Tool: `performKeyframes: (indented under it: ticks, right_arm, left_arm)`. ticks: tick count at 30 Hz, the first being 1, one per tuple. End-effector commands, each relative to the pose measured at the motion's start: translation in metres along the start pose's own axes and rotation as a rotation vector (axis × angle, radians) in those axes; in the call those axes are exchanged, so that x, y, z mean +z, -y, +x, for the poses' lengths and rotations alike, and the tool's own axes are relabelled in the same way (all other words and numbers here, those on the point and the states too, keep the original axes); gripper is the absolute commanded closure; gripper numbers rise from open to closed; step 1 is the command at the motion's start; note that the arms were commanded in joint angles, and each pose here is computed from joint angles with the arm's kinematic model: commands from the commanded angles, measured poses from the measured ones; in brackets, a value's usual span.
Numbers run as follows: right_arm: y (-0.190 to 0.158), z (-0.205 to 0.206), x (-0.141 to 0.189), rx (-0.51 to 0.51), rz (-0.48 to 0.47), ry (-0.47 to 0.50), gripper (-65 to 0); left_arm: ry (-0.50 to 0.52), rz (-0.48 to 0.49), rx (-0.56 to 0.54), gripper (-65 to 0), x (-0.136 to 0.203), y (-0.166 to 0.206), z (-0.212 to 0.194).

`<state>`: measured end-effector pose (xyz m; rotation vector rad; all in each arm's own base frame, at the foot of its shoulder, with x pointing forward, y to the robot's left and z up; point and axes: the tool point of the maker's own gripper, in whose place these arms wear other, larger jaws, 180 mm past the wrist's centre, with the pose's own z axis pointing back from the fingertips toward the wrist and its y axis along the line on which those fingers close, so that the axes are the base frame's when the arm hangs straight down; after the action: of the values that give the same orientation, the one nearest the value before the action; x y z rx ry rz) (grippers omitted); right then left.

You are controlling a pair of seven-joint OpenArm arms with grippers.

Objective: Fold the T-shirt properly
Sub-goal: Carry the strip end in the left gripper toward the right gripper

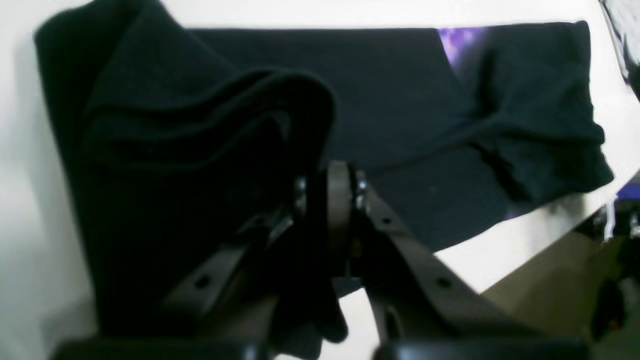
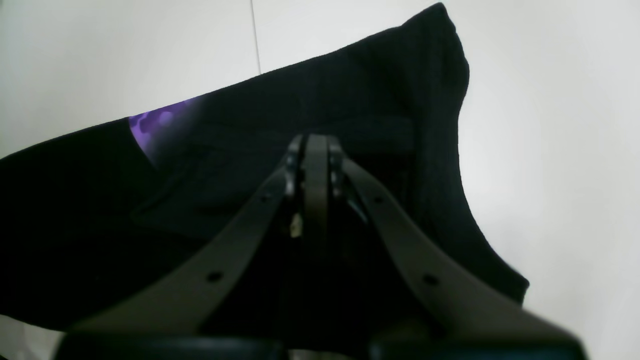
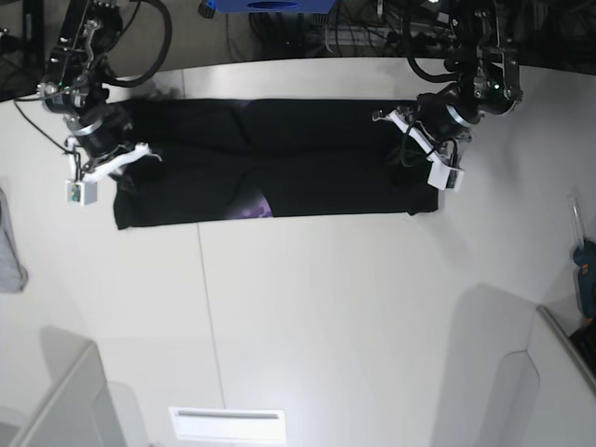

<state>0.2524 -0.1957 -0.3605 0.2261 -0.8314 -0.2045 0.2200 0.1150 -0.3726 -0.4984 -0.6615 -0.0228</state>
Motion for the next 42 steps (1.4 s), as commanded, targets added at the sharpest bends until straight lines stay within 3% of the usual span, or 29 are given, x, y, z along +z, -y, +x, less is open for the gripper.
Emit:
performKeyframes:
  ticks: [1,16,42]
  right_arm:
    - [-0.001,0.014,0.003,0.011,0.006,0.047,0.0]
    - [0.004,0.016,0.005,0.006,-0.007,0.053,0.0]
    - [0.008,0.017,0.006,0.001,-0.018,0.056,0.0]
  left_arm:
    - [0.04,-0.03,-0.007,0.0,-0.001,0.009,0.012]
    - [0.003,-0.176,0.007,0.0,-0.034,0.08,0.014]
    - [-0.027,-0.211,0.032,0.0,-0.05,0.092,0.009]
